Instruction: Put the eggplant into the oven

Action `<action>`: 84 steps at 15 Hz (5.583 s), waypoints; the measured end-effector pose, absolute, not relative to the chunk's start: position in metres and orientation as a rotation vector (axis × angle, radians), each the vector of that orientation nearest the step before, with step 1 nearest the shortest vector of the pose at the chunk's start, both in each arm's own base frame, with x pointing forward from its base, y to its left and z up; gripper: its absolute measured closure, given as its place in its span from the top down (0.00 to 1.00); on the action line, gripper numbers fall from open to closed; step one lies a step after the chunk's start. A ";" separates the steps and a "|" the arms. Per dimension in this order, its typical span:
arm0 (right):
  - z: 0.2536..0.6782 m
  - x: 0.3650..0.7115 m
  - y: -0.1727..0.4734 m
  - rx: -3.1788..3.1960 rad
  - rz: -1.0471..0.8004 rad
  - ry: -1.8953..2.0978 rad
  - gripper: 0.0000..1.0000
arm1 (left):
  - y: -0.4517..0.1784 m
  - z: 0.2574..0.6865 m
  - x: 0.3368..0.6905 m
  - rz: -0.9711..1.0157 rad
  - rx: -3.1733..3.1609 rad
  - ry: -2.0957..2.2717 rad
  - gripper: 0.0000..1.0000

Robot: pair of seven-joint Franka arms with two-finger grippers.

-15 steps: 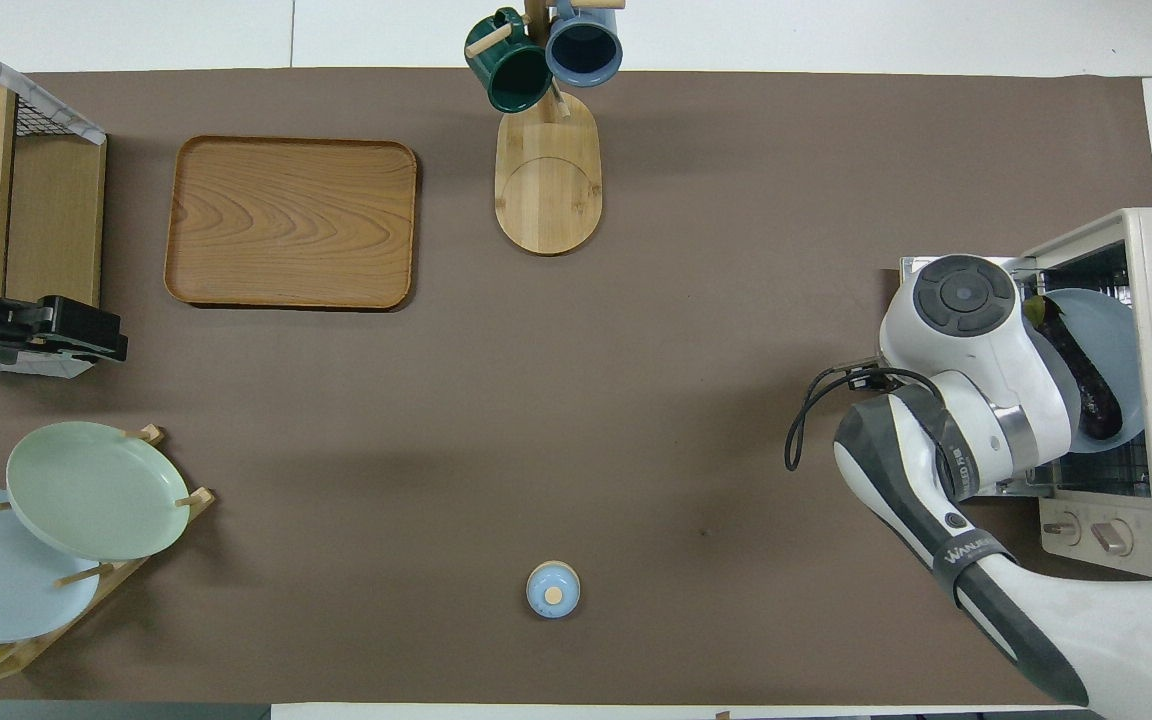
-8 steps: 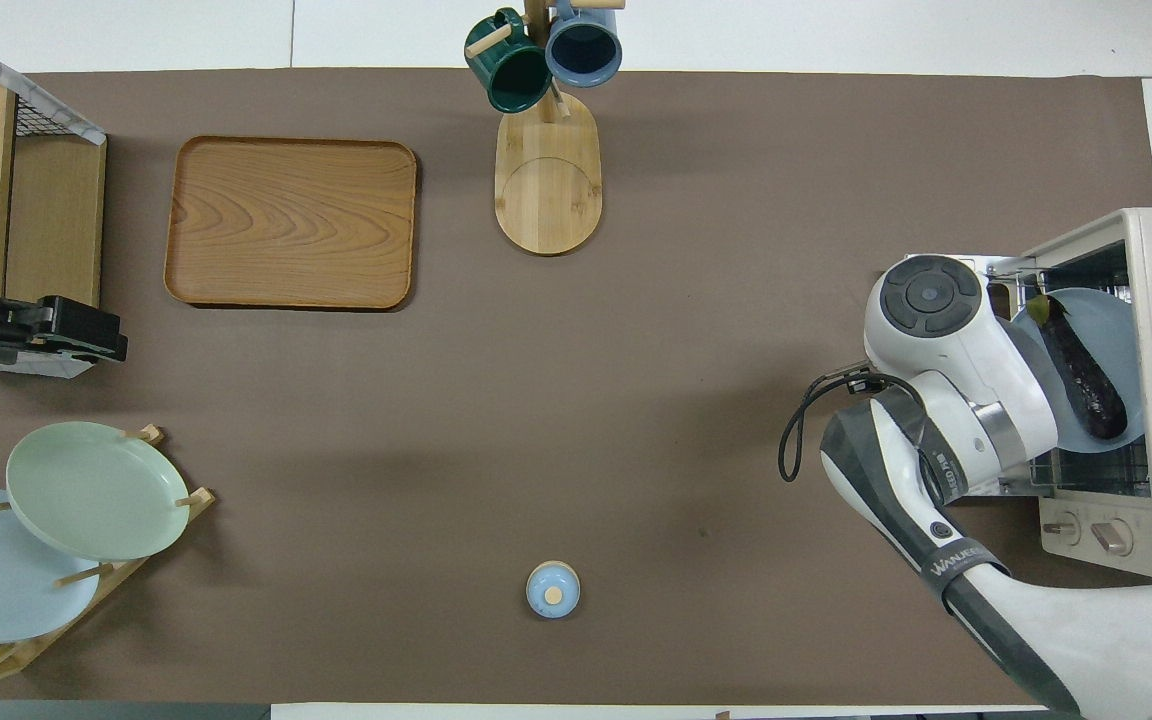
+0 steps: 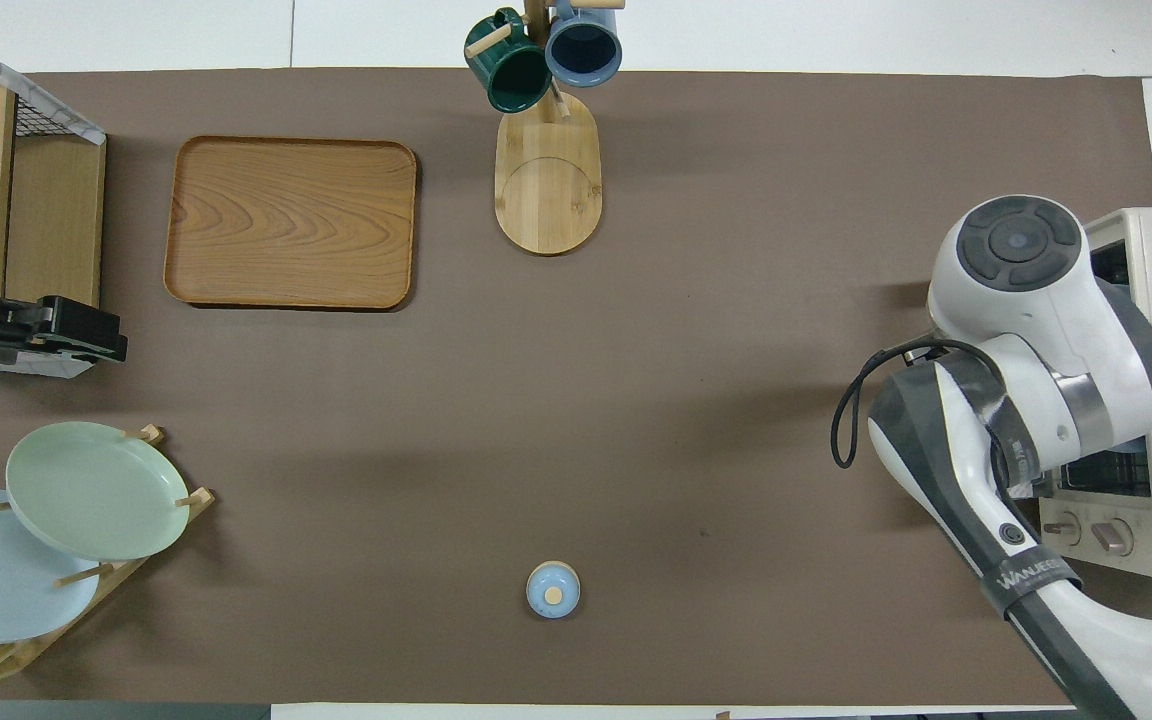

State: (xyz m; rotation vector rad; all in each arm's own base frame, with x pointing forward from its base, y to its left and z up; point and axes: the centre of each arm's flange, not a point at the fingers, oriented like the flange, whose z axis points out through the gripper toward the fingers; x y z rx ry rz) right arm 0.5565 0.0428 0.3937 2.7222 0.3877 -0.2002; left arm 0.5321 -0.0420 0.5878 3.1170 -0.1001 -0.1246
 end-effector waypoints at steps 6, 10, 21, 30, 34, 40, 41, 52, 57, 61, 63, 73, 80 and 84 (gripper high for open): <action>0.428 0.554 0.009 2.723 -0.206 0.409 0.01 | -0.042 0.588 0.532 -0.125 3.117 -0.100 1.00; 0.449 0.552 -0.028 2.753 -0.205 0.415 0.01 | -0.042 0.588 0.532 -0.125 3.117 -0.100 1.00; 0.578 0.515 -0.048 2.908 -0.212 0.254 0.14 | -0.042 0.588 0.532 -0.125 3.117 -0.100 1.00; 0.595 0.524 -0.044 3.056 -0.192 0.220 0.87 | -0.042 0.588 0.532 -0.125 3.117 -0.100 1.00; 0.594 0.527 -0.038 3.055 -0.231 0.230 1.00 | -0.042 0.588 0.532 -0.125 3.117 -0.100 1.00; 0.578 0.537 -0.020 3.054 -0.319 0.137 1.00 | -0.042 0.588 0.532 -0.125 3.117 -0.100 1.00; 0.579 0.539 -0.020 3.054 -0.319 0.130 1.00 | -0.042 0.588 0.532 -0.125 3.117 -0.100 1.00; 0.600 0.541 -0.036 3.060 -0.285 0.079 1.00 | -0.042 0.588 0.532 -0.125 3.117 -0.100 1.00; 0.602 0.541 -0.043 3.062 -0.272 0.058 1.00 | -0.042 0.588 0.532 -0.125 3.117 -0.100 1.00; 0.603 0.542 -0.043 3.062 -0.263 0.058 1.00 | -0.042 0.588 0.532 -0.125 3.117 -0.100 1.00; 0.604 0.542 -0.043 3.062 -0.255 0.059 1.00 | -0.042 0.588 0.532 -0.125 3.117 -0.100 1.00; 0.610 0.548 -0.033 3.112 -0.178 0.079 1.00 | -0.042 0.588 0.532 -0.125 3.117 -0.100 1.00; 0.616 0.549 -0.030 3.144 -0.146 0.079 1.00 | -0.042 0.588 0.532 -0.125 3.117 -0.100 1.00; 0.617 0.549 -0.030 3.144 -0.142 0.079 1.00 | -0.042 0.588 0.532 -0.125 3.117 -0.100 1.00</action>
